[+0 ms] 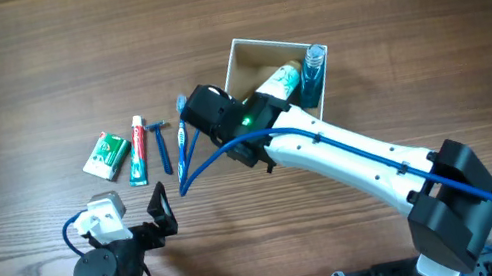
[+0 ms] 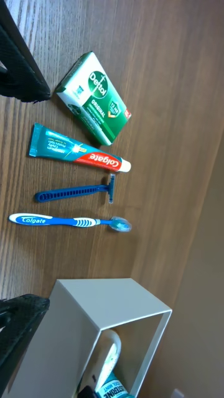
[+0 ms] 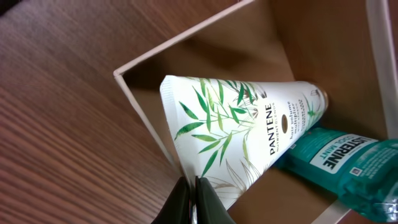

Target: Pack container

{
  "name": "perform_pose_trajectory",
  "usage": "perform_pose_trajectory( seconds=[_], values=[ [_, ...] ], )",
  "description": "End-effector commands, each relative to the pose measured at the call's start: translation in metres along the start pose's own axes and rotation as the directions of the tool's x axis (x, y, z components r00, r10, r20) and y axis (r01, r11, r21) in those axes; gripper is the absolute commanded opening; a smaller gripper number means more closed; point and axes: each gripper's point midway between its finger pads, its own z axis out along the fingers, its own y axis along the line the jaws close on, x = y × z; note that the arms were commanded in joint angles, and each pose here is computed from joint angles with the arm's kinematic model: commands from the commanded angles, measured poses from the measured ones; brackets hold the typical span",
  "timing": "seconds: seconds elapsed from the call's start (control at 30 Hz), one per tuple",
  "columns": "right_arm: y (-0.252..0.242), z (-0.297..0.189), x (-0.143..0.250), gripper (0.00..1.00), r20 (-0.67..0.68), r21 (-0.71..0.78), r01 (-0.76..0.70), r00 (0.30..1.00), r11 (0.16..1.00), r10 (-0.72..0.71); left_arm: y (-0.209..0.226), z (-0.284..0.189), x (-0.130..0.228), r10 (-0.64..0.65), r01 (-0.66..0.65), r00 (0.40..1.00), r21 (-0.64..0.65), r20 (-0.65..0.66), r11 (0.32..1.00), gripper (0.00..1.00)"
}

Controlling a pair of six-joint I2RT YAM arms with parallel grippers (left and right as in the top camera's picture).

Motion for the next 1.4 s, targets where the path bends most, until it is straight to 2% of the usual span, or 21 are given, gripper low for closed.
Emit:
perform_pose_trajectory(
  seconds=[0.0, 0.2, 0.4, 0.7, 0.9, 1.37],
  values=[
    [-0.026, -0.020, -0.008, 0.04, 0.067, 0.069, -0.066, 0.996, 0.995, 0.062, -0.002, 0.001, 0.003, 0.006, -0.006, 1.000, 0.015, -0.006, 1.000, 1.00],
    [-0.045, -0.037, -0.012, 0.04, 0.124, 0.129, -0.165, 0.981, 0.978, 0.149, -0.002, 0.001, 0.003, 0.006, -0.006, 1.000, 0.015, -0.006, 1.000, 1.00],
    [-0.069, -0.056, -0.025, 0.04, 0.186, 0.124, -0.281, 0.949, 0.952, 0.256, -0.002, 0.001, 0.003, 0.006, -0.006, 1.000, 0.015, -0.006, 1.000, 1.00],
    [-0.123, -0.040, -0.014, 0.04, 0.161, 0.101, -0.426, 0.899, 0.899, 0.408, -0.002, 0.001, 0.003, 0.006, -0.006, 1.000, 0.015, -0.006, 1.000, 1.00],
    [-0.159, -0.035, -0.011, 0.04, 0.180, 0.122, -0.469, 0.877, 0.875, 0.445, -0.002, 0.001, 0.003, 0.006, -0.006, 1.000, 0.015, -0.006, 1.000, 1.00],
    [-0.201, -0.032, -0.024, 0.05, 0.283, 0.110, -0.514, 0.837, 0.851, 0.469, -0.002, 0.001, 0.003, 0.006, -0.006, 1.000, 0.015, -0.006, 1.000, 1.00]
  ],
)
